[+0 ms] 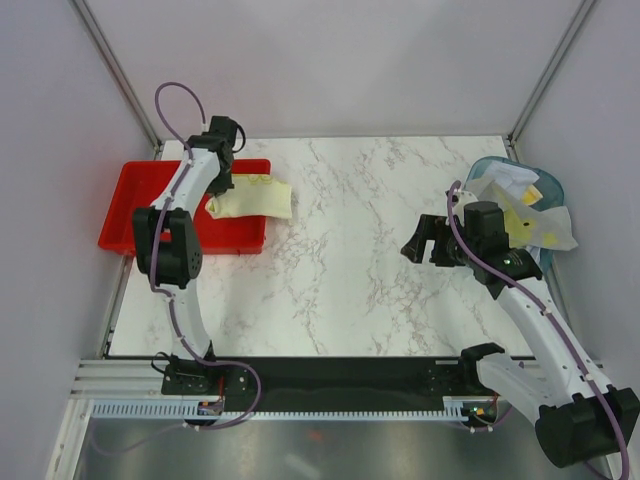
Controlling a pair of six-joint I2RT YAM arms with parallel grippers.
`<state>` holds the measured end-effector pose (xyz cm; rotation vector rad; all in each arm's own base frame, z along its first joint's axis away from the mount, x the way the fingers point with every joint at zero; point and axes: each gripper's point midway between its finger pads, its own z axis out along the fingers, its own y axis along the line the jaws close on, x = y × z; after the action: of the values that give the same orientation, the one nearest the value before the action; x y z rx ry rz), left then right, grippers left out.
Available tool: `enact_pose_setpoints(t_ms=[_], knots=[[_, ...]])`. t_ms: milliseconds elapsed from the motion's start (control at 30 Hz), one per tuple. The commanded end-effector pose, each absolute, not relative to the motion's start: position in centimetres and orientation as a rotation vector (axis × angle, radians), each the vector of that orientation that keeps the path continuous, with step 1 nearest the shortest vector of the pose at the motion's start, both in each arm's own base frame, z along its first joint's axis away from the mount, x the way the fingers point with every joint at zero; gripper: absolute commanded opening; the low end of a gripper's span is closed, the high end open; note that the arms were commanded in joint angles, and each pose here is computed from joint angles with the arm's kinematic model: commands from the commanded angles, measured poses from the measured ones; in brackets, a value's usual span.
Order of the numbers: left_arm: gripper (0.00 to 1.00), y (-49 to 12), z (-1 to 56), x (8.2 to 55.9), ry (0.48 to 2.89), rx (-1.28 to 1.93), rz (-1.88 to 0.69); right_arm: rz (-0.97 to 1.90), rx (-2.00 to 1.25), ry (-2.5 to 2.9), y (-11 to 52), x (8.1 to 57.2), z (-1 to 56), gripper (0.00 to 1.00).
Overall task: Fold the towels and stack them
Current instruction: Neatly place the folded towel into the bin
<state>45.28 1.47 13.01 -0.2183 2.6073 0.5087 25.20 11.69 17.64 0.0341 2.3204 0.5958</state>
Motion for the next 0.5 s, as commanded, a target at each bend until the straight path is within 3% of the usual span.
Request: enact_pose_setpoints(t_ms=[0, 467], knots=[[0.02, 2.7, 11.0, 46.3, 2.621, -0.17, 0.501, 0.567, 0.011, 2.265, 11.5, 26.1, 19.6, 0.92], [0.02, 7.7, 6.3, 46.2, 2.696, -0.297, 0.465, 0.591, -0.007, 2.233, 11.8, 25.9, 20.3, 0.95]])
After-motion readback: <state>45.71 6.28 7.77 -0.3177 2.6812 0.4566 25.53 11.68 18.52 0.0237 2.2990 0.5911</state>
